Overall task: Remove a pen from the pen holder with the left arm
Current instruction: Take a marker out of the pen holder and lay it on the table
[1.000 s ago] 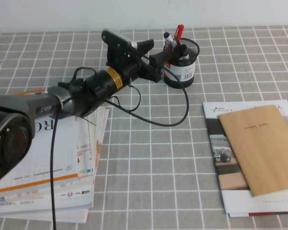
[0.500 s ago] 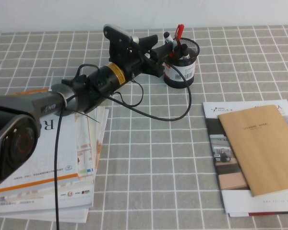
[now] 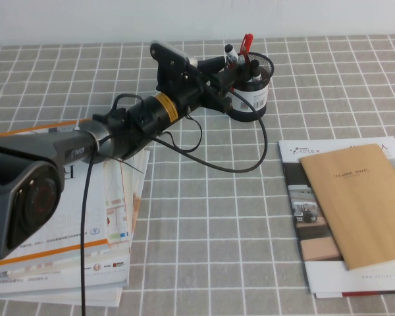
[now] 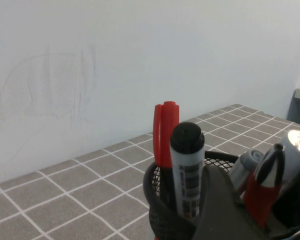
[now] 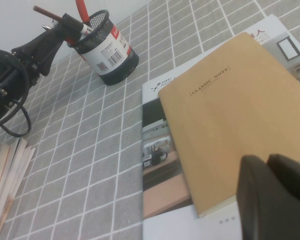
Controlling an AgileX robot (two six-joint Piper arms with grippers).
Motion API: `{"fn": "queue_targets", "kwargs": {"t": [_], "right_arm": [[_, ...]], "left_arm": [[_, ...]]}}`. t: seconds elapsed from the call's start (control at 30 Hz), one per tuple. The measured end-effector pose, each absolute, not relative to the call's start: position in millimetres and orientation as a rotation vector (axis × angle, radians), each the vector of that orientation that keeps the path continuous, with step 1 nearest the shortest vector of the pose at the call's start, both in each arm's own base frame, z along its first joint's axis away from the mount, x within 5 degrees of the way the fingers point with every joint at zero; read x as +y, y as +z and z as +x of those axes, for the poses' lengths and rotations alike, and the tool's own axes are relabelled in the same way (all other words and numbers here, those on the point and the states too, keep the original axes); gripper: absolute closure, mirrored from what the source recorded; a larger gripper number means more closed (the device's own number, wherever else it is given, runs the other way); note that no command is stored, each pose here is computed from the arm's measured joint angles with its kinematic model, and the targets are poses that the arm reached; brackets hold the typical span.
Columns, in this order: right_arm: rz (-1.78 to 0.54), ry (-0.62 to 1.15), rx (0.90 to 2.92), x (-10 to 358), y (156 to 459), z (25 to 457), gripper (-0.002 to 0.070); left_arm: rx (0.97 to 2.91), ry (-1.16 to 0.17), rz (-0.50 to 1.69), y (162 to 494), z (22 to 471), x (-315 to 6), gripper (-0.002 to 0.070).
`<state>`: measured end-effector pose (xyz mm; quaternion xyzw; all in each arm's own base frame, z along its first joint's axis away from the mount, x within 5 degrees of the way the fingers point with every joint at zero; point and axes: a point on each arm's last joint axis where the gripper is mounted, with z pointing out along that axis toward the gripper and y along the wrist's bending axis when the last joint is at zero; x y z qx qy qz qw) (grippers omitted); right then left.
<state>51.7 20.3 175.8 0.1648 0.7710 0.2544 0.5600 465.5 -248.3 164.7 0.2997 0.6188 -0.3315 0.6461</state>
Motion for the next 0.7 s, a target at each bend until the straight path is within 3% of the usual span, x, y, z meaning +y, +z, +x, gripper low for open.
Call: {"fn": "queue_targets", "kwargs": {"t": [0.7], "right_arm": [[0.387,0.599,1.817,20.3,175.8,51.7,0.0689]], "left_arm": [[1.412,-0.767,0.628,164.1,467.6,-246.8,0.0445]]}}
